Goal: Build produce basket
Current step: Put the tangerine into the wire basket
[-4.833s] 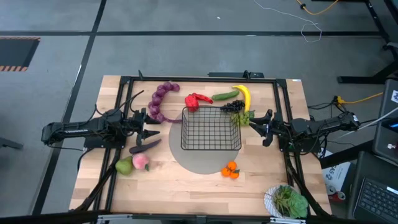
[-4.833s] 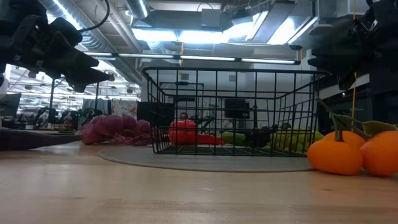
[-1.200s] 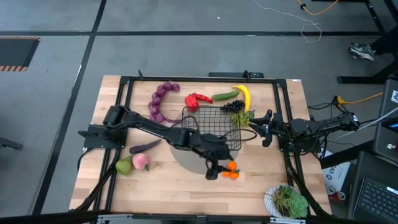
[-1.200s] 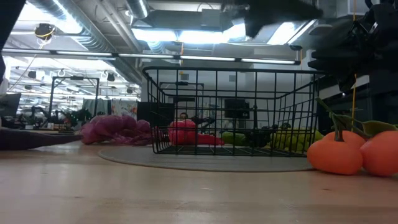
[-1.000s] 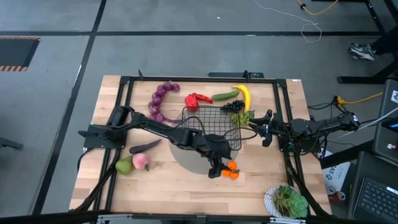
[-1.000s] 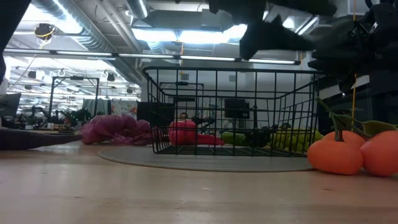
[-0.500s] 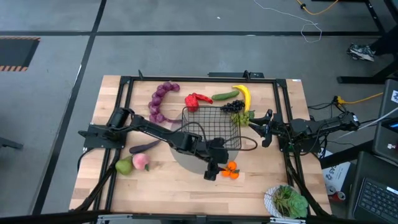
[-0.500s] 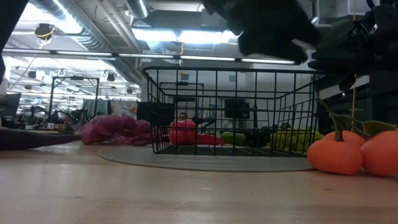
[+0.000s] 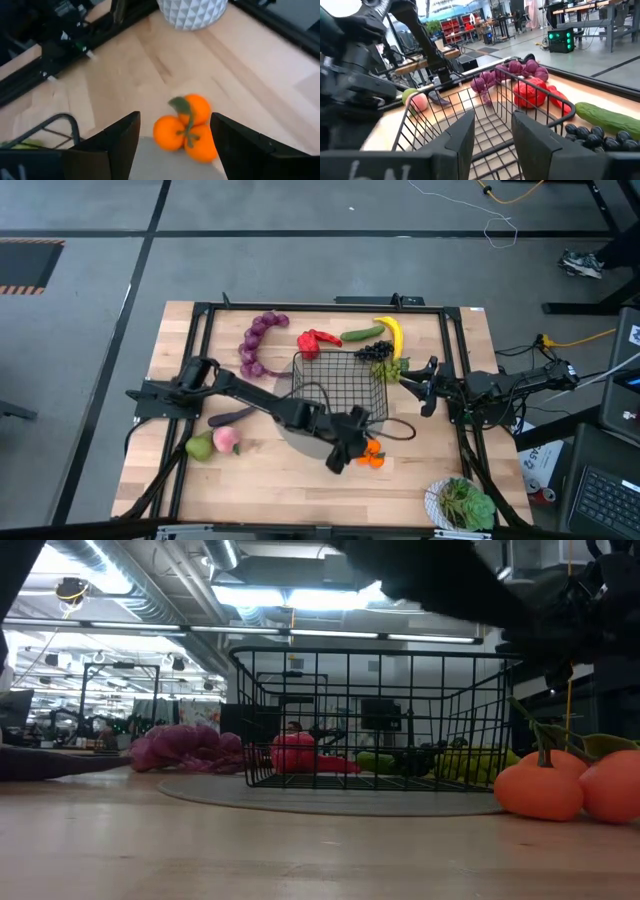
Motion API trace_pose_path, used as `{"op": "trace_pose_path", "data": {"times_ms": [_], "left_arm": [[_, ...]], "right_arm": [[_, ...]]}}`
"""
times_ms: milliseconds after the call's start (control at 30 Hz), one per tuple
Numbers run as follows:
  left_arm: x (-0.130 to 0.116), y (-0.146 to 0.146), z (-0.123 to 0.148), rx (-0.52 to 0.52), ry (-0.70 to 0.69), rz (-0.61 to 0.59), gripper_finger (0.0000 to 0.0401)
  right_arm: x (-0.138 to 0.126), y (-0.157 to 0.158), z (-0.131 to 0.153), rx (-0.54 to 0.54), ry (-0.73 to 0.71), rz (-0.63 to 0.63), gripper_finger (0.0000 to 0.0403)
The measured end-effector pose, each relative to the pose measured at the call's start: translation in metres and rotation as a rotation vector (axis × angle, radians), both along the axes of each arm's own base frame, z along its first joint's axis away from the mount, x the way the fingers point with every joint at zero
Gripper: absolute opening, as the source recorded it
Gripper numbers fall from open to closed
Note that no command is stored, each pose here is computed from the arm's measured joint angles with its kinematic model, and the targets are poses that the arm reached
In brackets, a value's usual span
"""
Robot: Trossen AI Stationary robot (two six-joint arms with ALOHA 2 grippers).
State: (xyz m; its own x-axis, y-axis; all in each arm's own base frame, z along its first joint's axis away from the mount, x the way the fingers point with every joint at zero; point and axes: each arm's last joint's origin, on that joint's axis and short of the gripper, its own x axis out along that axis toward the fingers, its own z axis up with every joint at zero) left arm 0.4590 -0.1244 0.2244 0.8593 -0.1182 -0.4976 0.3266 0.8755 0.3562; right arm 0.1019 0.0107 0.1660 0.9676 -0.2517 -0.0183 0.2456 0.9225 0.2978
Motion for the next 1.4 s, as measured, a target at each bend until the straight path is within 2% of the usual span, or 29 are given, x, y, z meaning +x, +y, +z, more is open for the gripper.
{"op": "trace_pose_path", "data": {"times_ms": [100,300,467,567,733,900,967,1200,1400], "left_arm": [[-0.002,-0.008,0.0,-0.013,0.0,0.017,0.0237],[-0.002,-0.011,0.0,-0.017,-0.009,0.015,0.0237],[0.011,-0.014,-0.03,-0.026,-0.035,0.02,0.0237],[0.016,-0.017,-0.04,-0.07,-0.049,0.027,0.0237],[0.018,-0.008,-0.038,-0.14,-0.046,0.088,0.0237],[0.017,-0.003,-0.04,-0.299,0.026,0.206,0.0237],[0.016,-0.002,-0.04,-0.315,0.032,0.224,0.0237],[0.015,-0.006,-0.042,-0.275,0.026,0.234,0.0237],[0.015,-0.023,-0.033,-0.052,-0.039,0.175,0.0237]], "right_arm": [[0.0,0.001,-0.001,0.002,0.005,0.024,0.013],[0.0,0.001,-0.001,0.108,-0.018,0.047,0.013],[0.0,0.002,-0.001,0.122,-0.017,0.071,0.013],[0.0,0.002,-0.001,0.121,-0.015,0.073,0.013],[0.001,0.002,-0.002,0.118,-0.003,0.083,0.013],[0.001,0.003,-0.002,0.117,-0.002,0.085,0.013],[0.001,0.003,-0.002,0.115,0.0,0.092,0.013],[0.001,0.003,-0.002,0.093,0.006,0.092,0.013],[0.001,0.003,-0.002,0.09,0.006,0.092,0.013]]}}
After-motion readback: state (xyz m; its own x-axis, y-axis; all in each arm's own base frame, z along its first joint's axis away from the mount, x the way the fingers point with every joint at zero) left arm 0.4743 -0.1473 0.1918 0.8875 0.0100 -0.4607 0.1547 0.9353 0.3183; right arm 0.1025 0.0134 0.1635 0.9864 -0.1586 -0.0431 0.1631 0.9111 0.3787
